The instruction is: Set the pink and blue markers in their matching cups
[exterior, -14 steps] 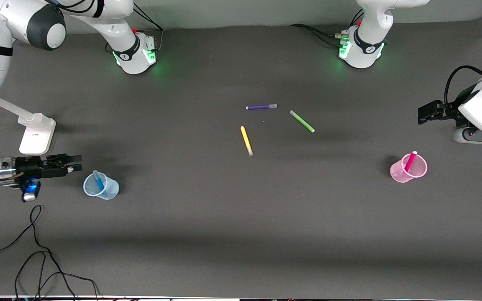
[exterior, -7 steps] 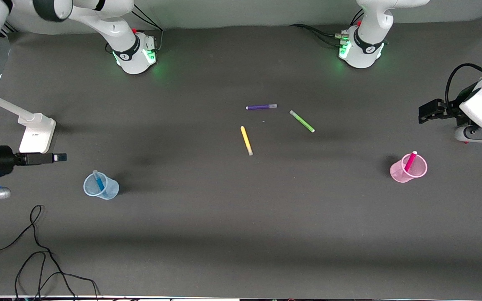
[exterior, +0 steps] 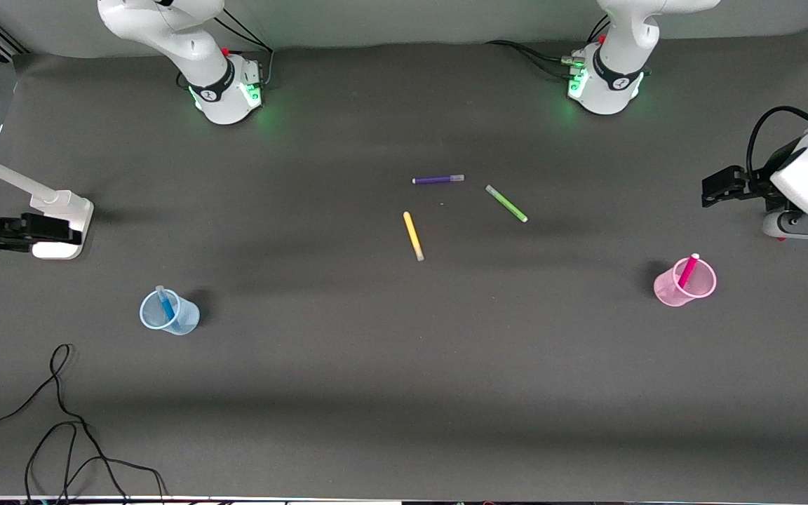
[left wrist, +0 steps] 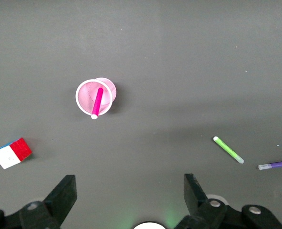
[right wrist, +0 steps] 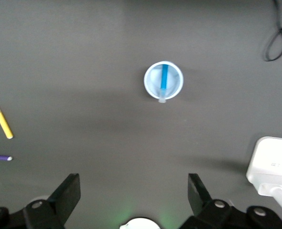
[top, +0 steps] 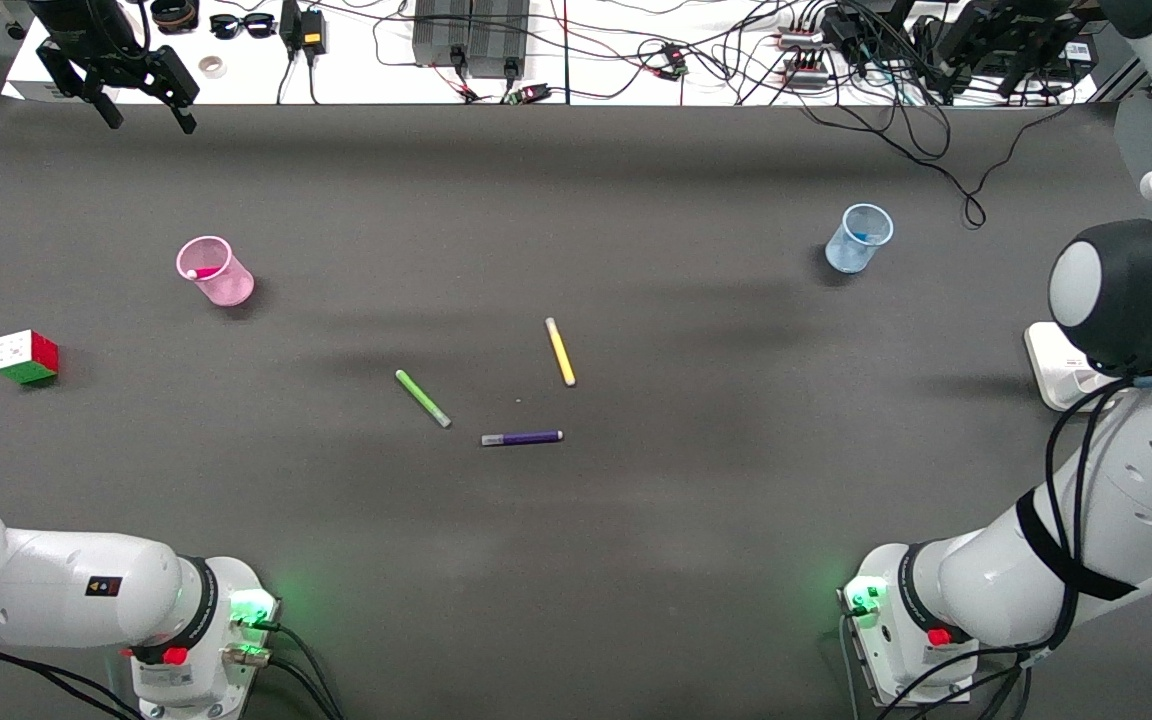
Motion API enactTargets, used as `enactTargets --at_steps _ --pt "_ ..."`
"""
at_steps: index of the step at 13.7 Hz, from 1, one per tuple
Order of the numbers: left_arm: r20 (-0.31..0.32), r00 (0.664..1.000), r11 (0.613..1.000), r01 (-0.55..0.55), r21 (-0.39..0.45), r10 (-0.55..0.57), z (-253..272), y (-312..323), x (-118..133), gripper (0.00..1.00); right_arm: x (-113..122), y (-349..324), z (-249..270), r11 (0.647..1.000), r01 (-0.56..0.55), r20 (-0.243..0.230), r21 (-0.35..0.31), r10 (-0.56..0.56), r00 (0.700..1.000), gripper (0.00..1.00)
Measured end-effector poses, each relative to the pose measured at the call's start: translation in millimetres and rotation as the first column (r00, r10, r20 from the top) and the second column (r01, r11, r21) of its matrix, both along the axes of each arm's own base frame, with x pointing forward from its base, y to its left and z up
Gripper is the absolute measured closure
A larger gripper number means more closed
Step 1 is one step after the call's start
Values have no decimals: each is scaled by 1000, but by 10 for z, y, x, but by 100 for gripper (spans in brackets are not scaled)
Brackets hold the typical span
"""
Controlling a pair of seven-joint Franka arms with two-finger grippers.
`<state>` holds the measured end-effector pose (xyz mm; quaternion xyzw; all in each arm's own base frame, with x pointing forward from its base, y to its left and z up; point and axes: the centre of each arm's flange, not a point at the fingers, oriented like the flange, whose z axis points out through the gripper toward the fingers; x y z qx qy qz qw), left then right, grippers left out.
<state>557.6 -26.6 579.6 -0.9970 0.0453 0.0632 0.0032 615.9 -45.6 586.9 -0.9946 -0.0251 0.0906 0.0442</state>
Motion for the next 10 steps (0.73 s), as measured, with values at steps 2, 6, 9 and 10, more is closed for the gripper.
enactTargets --at_steps 2,6,9,10 --pt "0 1000 1000 0 0 0 0 0 0 0 -47 -65 51 1000 3 25 -19 -2 1000 0" --pt "-1 1000 1000 0 0 0 -1 1 0 0 -333 -192 58 996 -28 87 -81 35 996 0" --pt "-1 1000 1000 0 0 0 -1 1 -1 0 -555 -108 193 996 -47 112 -72 54 992 0" --pt "-1 1000 1000 0 0 0 -1 1 -1 0 -585 -106 216 997 -42 118 -69 50 992 0"
